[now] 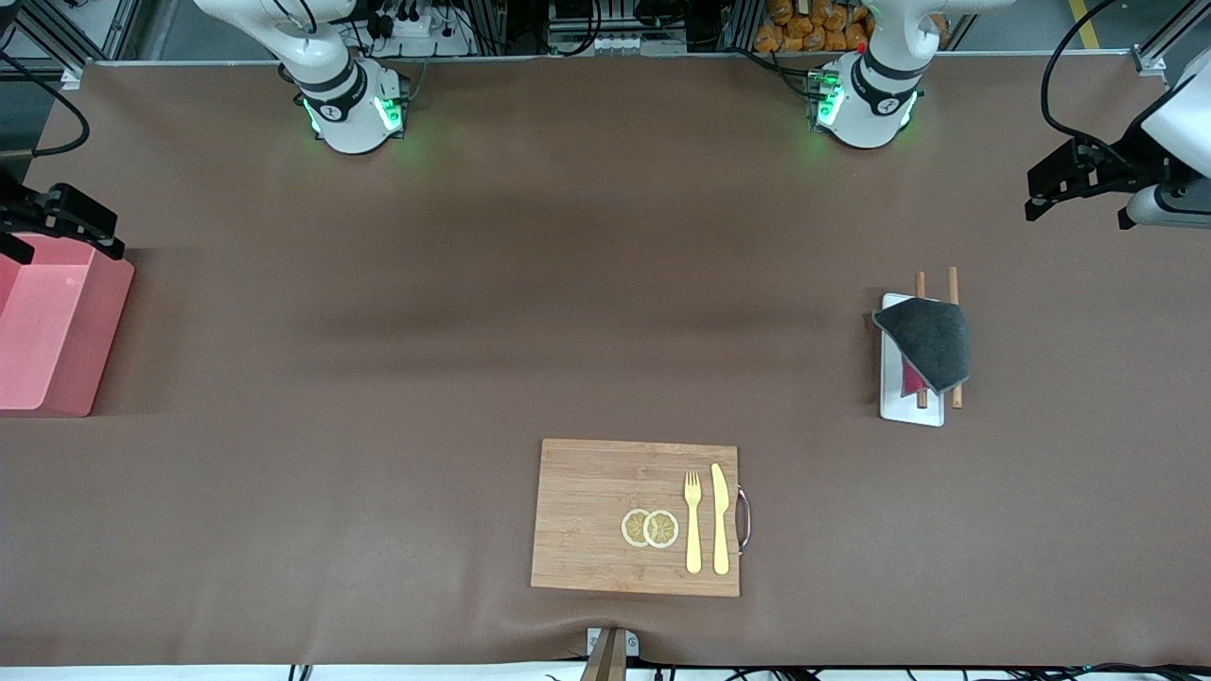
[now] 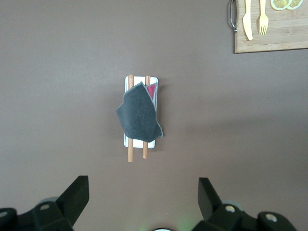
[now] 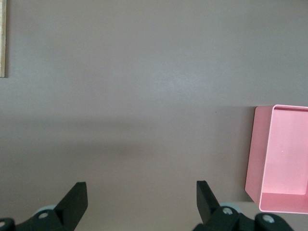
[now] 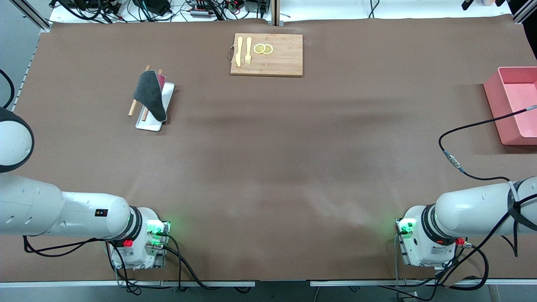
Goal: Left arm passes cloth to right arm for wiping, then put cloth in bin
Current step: 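Move the left gripper down to the grey cloth on the tray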
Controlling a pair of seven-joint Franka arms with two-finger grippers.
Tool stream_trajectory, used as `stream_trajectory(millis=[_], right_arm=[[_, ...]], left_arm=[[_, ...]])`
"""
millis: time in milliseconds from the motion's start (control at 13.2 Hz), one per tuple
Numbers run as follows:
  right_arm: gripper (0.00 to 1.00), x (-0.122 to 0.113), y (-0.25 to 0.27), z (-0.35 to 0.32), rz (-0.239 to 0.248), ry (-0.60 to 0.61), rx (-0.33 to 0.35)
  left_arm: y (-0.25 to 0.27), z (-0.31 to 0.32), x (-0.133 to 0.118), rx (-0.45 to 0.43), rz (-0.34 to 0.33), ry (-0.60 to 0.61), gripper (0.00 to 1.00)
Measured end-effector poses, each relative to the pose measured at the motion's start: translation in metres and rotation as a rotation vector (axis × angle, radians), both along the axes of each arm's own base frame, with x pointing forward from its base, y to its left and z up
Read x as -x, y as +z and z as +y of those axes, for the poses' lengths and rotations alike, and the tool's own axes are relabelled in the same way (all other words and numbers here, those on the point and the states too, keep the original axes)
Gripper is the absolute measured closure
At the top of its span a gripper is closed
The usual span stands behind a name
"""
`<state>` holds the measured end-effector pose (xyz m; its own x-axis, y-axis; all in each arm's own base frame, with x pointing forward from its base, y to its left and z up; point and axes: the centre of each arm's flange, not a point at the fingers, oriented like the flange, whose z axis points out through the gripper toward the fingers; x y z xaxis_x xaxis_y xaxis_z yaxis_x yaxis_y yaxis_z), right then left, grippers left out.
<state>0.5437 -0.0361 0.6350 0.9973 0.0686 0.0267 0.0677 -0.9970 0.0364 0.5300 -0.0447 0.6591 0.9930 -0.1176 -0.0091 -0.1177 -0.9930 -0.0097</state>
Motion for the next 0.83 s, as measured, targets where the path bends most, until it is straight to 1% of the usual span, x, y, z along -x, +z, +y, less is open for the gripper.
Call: stream_trajectory(millis=[303,454,606,681,833], right_arm=[[0.00,0.000,-0.001,0.000,0.006,-0.023,-0.003],[0.00,0.001,-0.002,0.000,0.010,-0.026,-0.003],[0.00,0.001,-0.002,0.000,0.015,-0.026,-0.003],[0.00,0.001,-0.003,0.000,0.016,-0.027,-0.003],[0.00,0.000,-0.004,0.000,0.019,-0.027,-0.003]], left_arm=[[-0.001,0.003,-0.001,0.000,0.001,0.006,0.00],[-0.015,0.005,-0.009,-0.002,0.030,0.011,0.00],[-0.056,0.006,-0.031,-0.013,0.097,0.043,0.00],[-0.081,0.005,-0.046,-0.027,0.117,0.080,0.00],[-0.125,0.007,-0.078,-0.042,0.102,0.153,0.00]])
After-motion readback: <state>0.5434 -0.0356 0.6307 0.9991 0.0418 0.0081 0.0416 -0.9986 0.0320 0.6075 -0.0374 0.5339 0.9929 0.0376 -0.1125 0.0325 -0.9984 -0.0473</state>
